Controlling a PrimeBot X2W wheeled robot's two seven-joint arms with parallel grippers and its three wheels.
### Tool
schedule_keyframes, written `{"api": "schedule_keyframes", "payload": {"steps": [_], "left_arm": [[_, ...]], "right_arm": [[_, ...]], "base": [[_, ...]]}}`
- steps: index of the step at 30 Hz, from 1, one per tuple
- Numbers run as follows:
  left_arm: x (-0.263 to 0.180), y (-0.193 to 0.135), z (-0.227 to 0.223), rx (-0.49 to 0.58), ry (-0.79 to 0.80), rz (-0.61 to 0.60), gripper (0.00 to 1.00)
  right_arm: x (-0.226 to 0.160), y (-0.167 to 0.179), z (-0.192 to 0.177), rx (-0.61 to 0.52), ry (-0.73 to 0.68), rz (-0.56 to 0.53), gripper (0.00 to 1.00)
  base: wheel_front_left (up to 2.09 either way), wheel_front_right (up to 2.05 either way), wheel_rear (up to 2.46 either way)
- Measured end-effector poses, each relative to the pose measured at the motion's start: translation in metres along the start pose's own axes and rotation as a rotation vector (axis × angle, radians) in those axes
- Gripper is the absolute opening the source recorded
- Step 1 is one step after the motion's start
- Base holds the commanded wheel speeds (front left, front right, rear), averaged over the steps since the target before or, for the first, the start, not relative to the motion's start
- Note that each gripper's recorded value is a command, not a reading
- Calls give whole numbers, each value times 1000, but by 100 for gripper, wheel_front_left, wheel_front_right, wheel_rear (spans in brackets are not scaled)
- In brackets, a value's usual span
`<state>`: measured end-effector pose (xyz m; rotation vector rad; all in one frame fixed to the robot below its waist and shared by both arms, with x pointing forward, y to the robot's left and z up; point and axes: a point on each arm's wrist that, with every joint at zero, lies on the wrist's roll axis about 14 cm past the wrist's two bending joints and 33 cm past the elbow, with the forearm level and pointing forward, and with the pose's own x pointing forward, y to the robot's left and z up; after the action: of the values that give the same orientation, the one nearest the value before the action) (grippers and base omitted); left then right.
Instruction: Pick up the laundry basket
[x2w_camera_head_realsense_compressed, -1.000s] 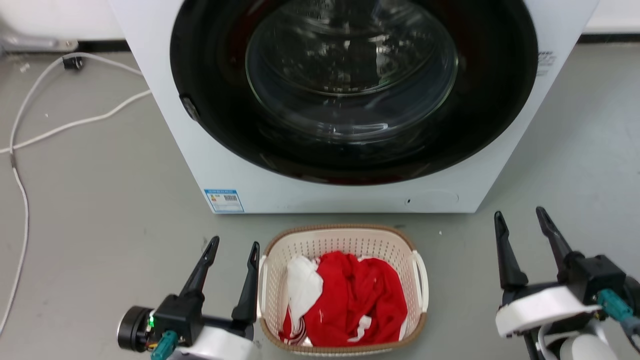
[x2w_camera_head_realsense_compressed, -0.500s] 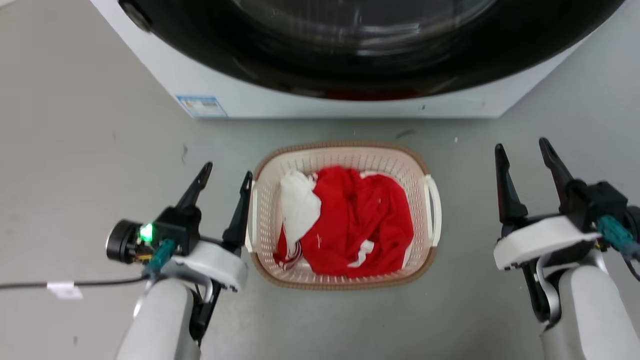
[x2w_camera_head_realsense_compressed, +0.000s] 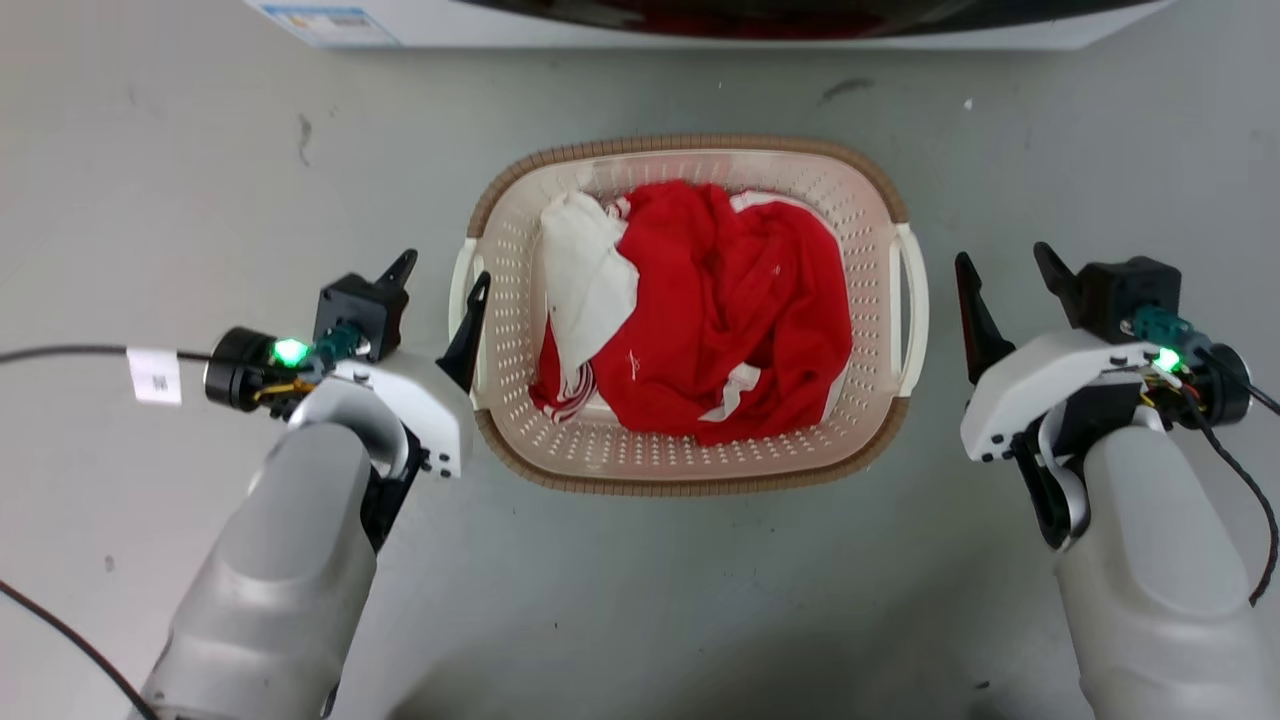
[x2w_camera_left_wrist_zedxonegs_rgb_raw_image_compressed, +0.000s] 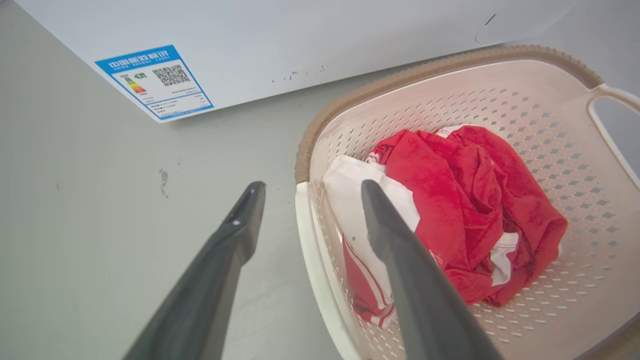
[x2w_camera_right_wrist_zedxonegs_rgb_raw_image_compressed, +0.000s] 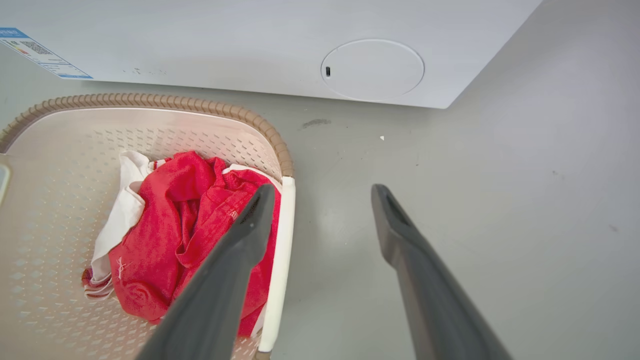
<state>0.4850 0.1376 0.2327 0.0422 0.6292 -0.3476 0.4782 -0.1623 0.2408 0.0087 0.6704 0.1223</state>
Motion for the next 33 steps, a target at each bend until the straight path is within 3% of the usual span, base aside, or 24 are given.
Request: {"api": "schedule_keyframes", "payload": {"steps": [10, 19, 33], "left_arm": [[23, 9, -61, -43, 210, -1, 100], [29, 6, -86, -39, 336, -24, 100], [31, 3, -108, -60, 482, -53, 100]], "right_arm": [[30, 23, -70, 40, 264, 73, 100], [43, 37, -95, 53, 404, 115, 100], [53, 40, -118, 48, 504, 123, 100]], "base": [[0, 0, 0], [0, 0, 0], [0, 0, 0]]}}
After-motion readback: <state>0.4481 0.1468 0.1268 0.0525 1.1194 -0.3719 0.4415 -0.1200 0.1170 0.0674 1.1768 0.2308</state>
